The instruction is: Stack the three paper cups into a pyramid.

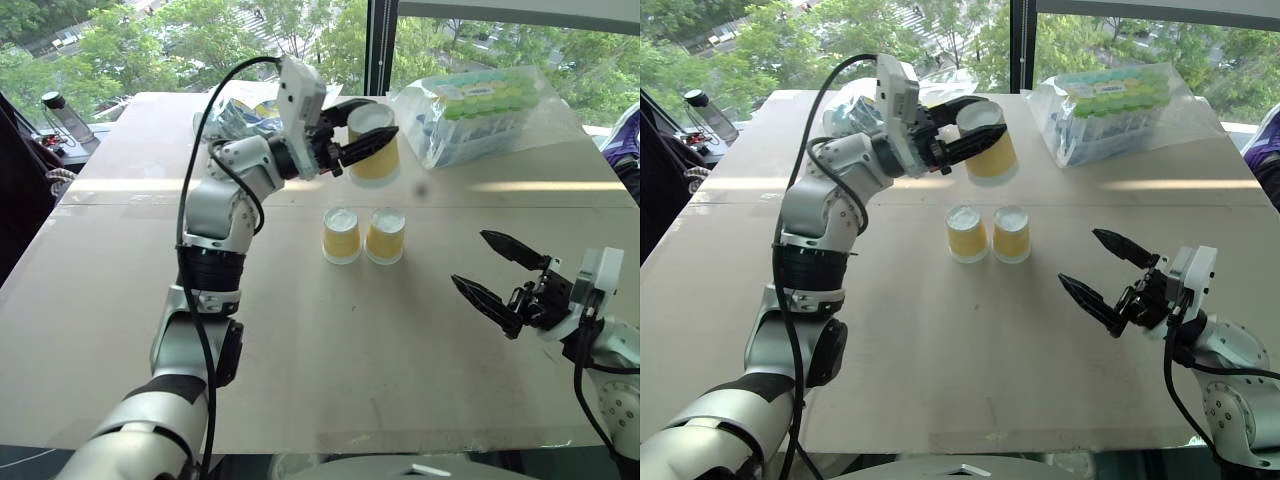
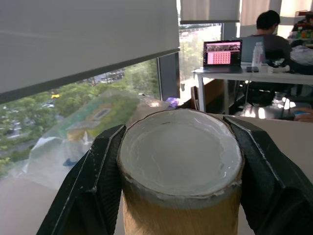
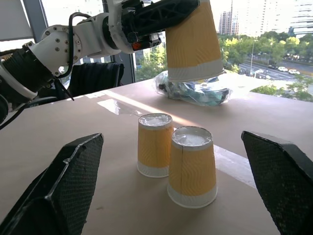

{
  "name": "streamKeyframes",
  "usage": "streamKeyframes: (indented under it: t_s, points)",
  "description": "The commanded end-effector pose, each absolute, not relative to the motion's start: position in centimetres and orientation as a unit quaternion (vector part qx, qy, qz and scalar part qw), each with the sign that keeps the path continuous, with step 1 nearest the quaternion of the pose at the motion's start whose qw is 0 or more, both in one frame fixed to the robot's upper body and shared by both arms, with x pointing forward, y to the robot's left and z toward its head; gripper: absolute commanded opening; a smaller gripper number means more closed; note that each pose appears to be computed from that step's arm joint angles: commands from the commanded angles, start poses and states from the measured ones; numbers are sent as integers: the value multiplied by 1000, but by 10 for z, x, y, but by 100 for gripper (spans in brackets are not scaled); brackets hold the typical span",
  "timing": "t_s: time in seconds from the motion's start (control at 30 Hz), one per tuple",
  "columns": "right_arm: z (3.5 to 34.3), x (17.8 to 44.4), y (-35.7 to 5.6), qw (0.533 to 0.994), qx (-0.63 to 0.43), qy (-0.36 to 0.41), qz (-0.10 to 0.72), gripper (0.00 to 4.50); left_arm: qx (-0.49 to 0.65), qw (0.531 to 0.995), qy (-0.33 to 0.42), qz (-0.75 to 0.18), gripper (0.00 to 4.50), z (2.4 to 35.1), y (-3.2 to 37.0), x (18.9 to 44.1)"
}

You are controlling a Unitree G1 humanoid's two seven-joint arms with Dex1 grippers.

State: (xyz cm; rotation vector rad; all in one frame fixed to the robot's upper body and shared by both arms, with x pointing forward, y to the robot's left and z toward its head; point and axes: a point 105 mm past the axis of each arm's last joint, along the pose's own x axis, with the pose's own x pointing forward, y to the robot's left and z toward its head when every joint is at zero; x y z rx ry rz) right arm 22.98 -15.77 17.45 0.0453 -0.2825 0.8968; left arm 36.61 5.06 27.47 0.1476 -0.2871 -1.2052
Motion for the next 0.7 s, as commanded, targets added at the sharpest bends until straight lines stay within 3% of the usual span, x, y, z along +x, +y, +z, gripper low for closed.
streamKeyframes:
  t_s: [0.03,0.2,0.7]
  points:
    - [188,223,-158,891,5,-169,422,450,75,799,-118,-585,258,274,51,365]
    - [185,219,-160,896,10,-169,411,450,86,788,-77,-605,258,256,53,361]
    - [184,218,-162,896,6,-169,412,450,103,791,-59,-600,258,235,55,359]
